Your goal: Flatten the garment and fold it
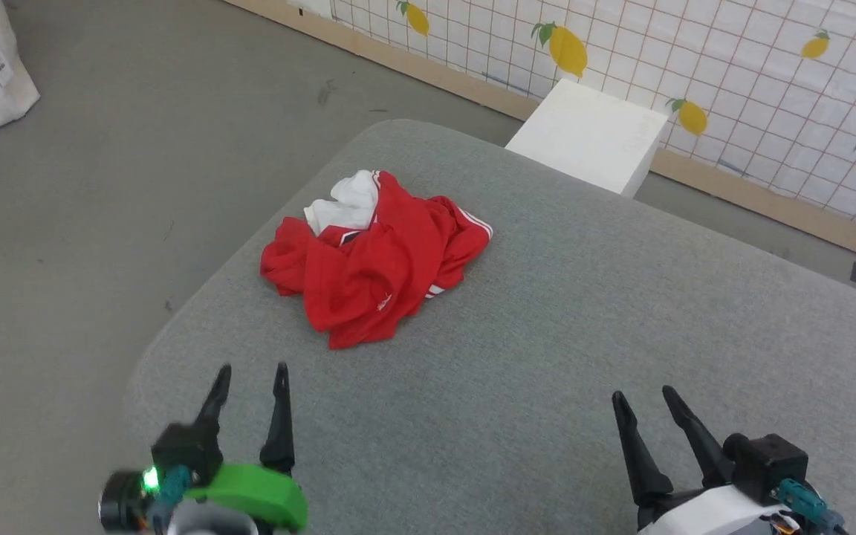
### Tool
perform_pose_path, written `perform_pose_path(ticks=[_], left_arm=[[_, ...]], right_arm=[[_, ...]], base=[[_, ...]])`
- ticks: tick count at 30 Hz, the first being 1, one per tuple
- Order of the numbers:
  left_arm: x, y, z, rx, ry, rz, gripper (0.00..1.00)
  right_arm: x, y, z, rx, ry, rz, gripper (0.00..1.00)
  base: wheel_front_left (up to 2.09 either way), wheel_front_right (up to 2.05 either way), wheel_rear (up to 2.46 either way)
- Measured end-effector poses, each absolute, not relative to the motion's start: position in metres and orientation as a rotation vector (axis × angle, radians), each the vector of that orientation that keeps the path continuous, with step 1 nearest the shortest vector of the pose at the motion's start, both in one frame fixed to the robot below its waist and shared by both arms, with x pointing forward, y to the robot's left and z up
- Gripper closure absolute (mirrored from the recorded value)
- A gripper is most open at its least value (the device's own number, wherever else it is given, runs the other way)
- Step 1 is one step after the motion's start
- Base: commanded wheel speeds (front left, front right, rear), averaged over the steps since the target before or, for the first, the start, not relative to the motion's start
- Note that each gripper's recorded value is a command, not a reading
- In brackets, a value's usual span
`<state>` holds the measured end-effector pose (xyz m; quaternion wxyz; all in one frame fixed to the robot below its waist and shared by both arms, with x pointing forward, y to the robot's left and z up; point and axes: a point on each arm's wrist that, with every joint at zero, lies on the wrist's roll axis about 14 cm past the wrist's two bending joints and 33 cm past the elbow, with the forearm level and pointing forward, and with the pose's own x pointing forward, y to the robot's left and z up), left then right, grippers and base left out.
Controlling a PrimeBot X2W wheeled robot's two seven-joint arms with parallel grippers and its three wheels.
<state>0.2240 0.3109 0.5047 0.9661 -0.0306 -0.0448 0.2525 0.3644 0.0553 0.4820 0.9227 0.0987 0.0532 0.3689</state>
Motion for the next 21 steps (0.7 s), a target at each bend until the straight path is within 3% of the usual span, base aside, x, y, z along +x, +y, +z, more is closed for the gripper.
perform_pose_path(ticks=[7,11,15,18,21], left_arm=[[0.29,0.342,0.555,-0.072,-0.153,0.428,0.0],[0.341,0.358,0.566,-0.127,-0.062,0.385,0.0],[0.386,0.361,0.544,-0.186,0.153,0.342,0.0],[0.41,0.352,0.492,-0.241,0.462,0.32,0.0],[0.419,0.336,0.457,-0.238,0.636,0.287,0.0]], right_arm=[[0.381,0.047,0.487,0.175,0.091,0.727,0.0],[0.399,0.04,0.493,0.156,0.071,0.697,0.0],[0.412,0.024,0.483,0.142,0.096,0.646,0.0],[0.421,0.004,0.467,0.143,0.136,0.585,0.0],[0.425,-0.01,0.455,0.143,0.164,0.546,0.0]], base=[[0.0,0.0,0.0],[0.0,0.0,0.0],[0.0,0.0,0.0],[0.0,0.0,0.0],[0.0,0.0,0.0]])
